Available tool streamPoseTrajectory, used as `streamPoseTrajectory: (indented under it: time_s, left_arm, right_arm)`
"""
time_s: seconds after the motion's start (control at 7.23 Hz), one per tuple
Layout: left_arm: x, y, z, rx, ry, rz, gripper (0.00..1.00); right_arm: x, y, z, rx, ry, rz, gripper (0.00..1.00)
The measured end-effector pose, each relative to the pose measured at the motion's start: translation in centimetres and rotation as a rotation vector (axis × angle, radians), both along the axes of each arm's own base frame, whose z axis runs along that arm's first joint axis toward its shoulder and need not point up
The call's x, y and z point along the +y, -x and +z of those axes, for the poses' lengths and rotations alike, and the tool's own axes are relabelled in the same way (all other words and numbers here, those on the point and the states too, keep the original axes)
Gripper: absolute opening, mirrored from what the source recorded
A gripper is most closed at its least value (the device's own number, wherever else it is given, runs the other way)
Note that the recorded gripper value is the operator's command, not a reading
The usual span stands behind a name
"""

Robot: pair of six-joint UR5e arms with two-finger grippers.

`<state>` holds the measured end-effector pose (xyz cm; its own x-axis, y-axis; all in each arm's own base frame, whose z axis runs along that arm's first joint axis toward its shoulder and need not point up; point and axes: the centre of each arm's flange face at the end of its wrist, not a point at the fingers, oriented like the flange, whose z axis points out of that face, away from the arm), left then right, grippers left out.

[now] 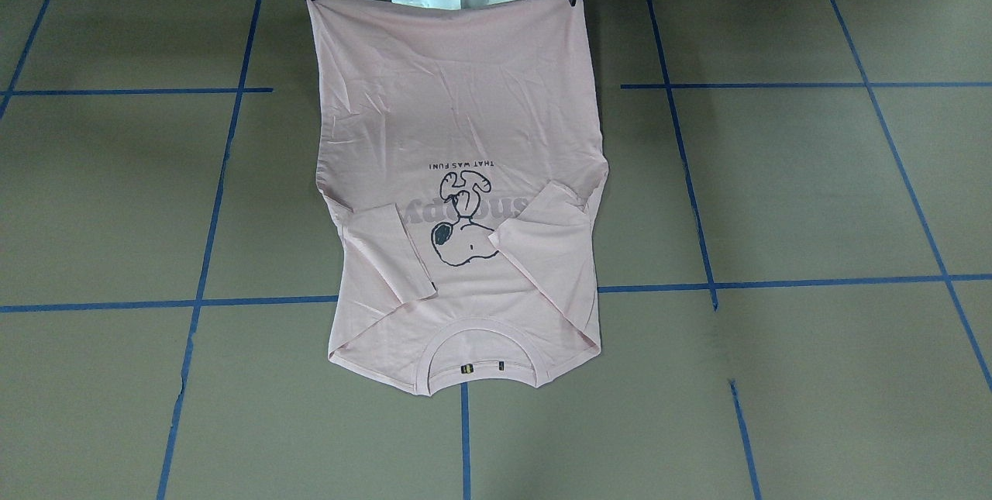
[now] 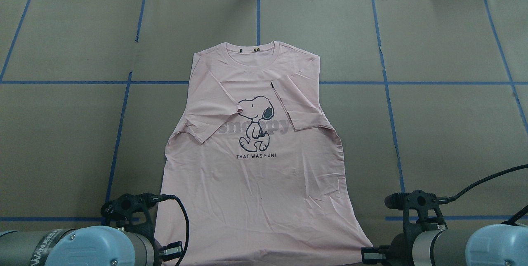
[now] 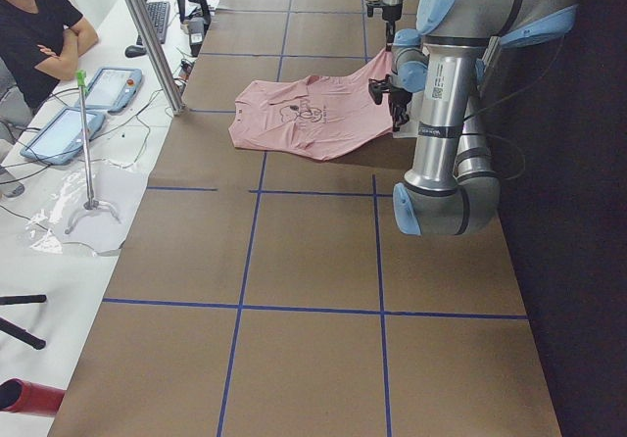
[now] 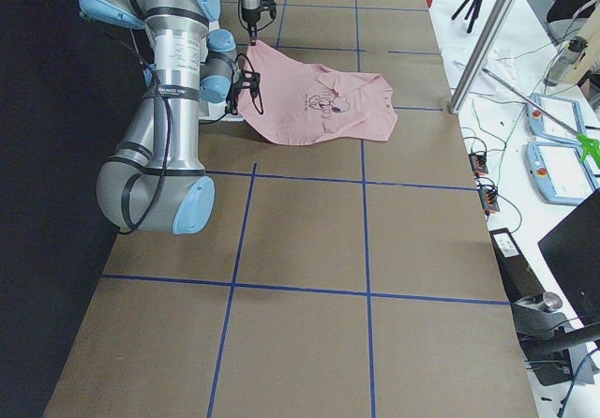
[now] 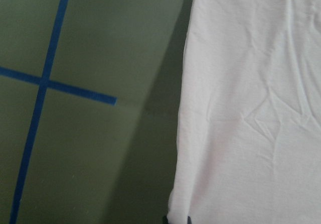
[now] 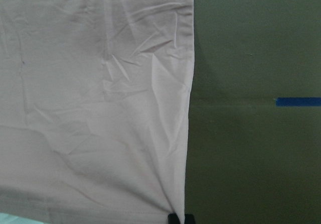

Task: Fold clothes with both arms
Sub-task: 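Pinch the hem corners closed with both grippers, then lift the hem with both grippers and fold it over toward the collar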

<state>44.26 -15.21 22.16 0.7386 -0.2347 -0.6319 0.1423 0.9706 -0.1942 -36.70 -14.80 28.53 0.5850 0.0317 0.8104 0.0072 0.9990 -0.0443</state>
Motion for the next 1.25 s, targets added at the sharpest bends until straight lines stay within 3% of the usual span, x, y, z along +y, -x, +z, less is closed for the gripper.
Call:
streamPoseTrajectory:
  time_s: [0.14,0.42,0.69,1.25]
  left_arm:
    - [-1.1,0.1,-0.5,0.008,-0.013,-0.011,0.0]
    - [-7.1,1.2,-1.1,0.008,-0.095,-0.051,0.0]
    - [-15.2,2.2,-0.8,-0.041,-0.196,-0.08,0.0]
    - [-28.2,2.0,2.5,-0.089,-0.298,-0.147,0.0]
  right_arm:
    - [-1.3,-0.1,-0.7,-0.019,-0.008,0.021,0.0]
    - [-6.7,0.5,-2.8,-0.075,-0.036,0.093,0.0]
    - [-15.3,1.0,-5.1,-0.115,-0.054,0.189,0.0]
    - [-31.8,-0.5,-2.6,-0.058,-0.069,0.346,0.0]
